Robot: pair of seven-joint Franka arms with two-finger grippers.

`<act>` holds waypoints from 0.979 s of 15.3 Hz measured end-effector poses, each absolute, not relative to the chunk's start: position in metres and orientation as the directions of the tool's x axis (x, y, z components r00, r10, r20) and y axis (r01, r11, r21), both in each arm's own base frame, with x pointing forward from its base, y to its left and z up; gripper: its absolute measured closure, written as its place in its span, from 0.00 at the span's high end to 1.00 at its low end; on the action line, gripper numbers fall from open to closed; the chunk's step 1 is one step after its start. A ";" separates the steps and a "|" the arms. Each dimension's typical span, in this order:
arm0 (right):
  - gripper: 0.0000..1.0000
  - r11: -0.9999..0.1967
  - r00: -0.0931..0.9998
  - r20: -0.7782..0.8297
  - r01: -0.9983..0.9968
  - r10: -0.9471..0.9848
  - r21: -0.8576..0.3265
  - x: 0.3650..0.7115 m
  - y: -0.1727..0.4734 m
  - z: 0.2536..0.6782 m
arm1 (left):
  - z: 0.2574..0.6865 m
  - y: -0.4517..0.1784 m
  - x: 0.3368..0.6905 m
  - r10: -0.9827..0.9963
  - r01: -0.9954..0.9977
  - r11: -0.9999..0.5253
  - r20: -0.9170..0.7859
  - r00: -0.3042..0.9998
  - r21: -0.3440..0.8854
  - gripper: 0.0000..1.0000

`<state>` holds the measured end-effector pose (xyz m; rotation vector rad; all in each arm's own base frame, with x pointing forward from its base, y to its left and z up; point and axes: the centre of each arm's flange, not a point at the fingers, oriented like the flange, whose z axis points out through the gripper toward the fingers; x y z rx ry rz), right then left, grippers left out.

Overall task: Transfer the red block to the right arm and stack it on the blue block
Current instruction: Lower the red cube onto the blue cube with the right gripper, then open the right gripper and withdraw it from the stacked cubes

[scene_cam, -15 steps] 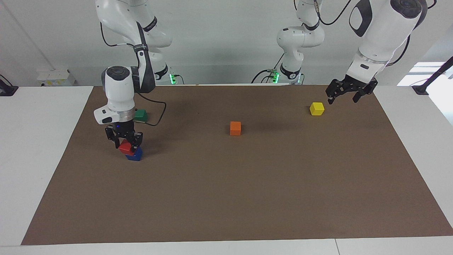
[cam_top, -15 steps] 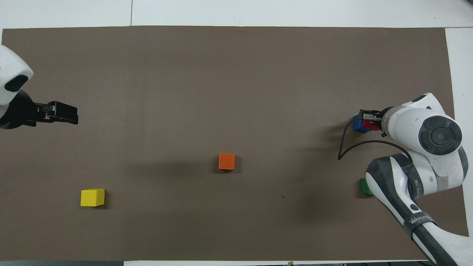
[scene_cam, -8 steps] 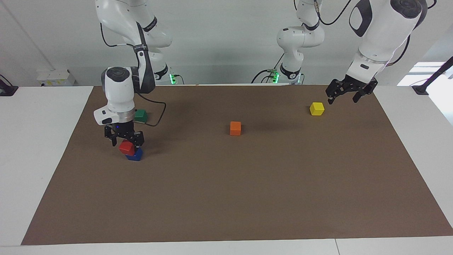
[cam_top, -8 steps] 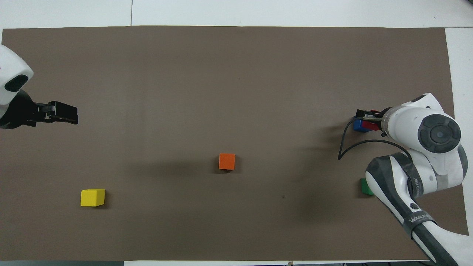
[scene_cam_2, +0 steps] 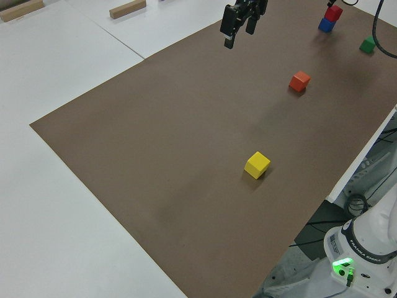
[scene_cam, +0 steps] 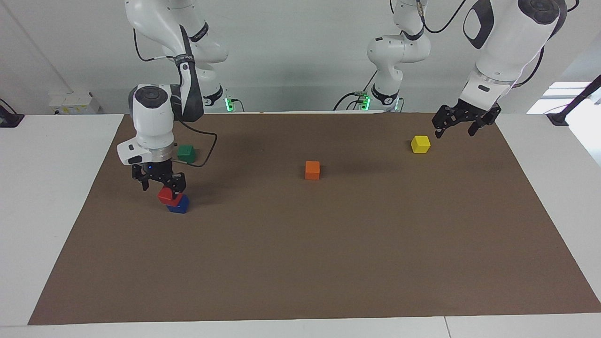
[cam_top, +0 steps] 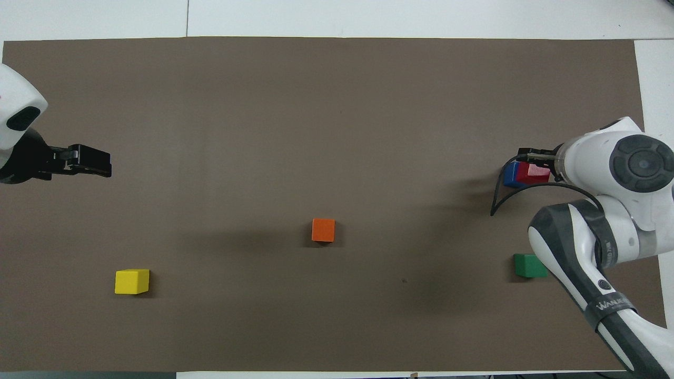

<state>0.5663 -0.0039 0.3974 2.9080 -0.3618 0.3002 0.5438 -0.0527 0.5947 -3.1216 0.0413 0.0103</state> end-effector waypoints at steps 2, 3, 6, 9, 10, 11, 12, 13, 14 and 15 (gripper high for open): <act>1.00 -0.970 0.968 0.162 -0.212 -0.192 0.122 0.573 -0.004 0.422 | 0.595 -0.053 0.544 -0.026 -0.026 -0.999 -0.007 1.000 -0.020 1.00; 1.00 -0.977 0.976 0.129 -0.186 -0.173 0.099 0.573 -0.004 0.433 | 0.595 -0.053 0.544 -0.026 -0.026 -0.999 -0.007 1.000 -0.020 1.00; 1.00 -0.989 0.991 0.044 -0.126 -0.123 0.074 0.564 -0.006 0.464 | 0.595 -0.053 0.544 -0.026 -0.027 -0.999 -0.007 1.000 -0.020 1.00; 1.00 -0.994 0.997 -0.017 -0.074 -0.076 0.082 0.550 -0.005 0.488 | 0.595 -0.053 0.544 -0.026 -0.026 -0.999 -0.007 1.000 -0.020 1.00; 1.00 -0.994 0.997 -0.030 -0.069 -0.072 0.084 0.547 -0.004 0.494 | 0.595 -0.053 0.544 -0.026 -0.026 -0.999 -0.007 1.000 -0.020 1.00; 1.00 -0.994 0.997 -0.043 -0.066 -0.070 0.084 0.544 -0.004 0.501 | 0.595 -0.053 0.544 -0.026 -0.026 -0.999 -0.007 1.000 -0.020 1.00; 1.00 -0.995 0.996 -0.055 -0.067 -0.071 0.077 0.543 -0.003 0.511 | 0.595 -0.053 0.544 -0.026 -0.026 -0.999 -0.007 1.000 -0.020 1.00; 1.00 -0.996 0.995 -0.065 -0.071 -0.074 0.059 0.542 -0.002 0.525 | 0.595 -0.053 0.544 -0.026 -0.026 -0.999 -0.007 1.000 -0.020 1.00; 1.00 -0.996 0.994 -0.074 -0.074 -0.077 0.046 0.542 -0.002 0.541 | 0.595 -0.053 0.544 -0.026 -0.026 -0.999 -0.007 1.000 -0.020 1.00; 1.00 -0.996 0.994 -0.082 -0.076 -0.079 0.038 0.542 -0.003 0.557 | 0.595 -0.053 0.544 -0.026 -0.026 -0.999 -0.007 1.000 -0.020 1.00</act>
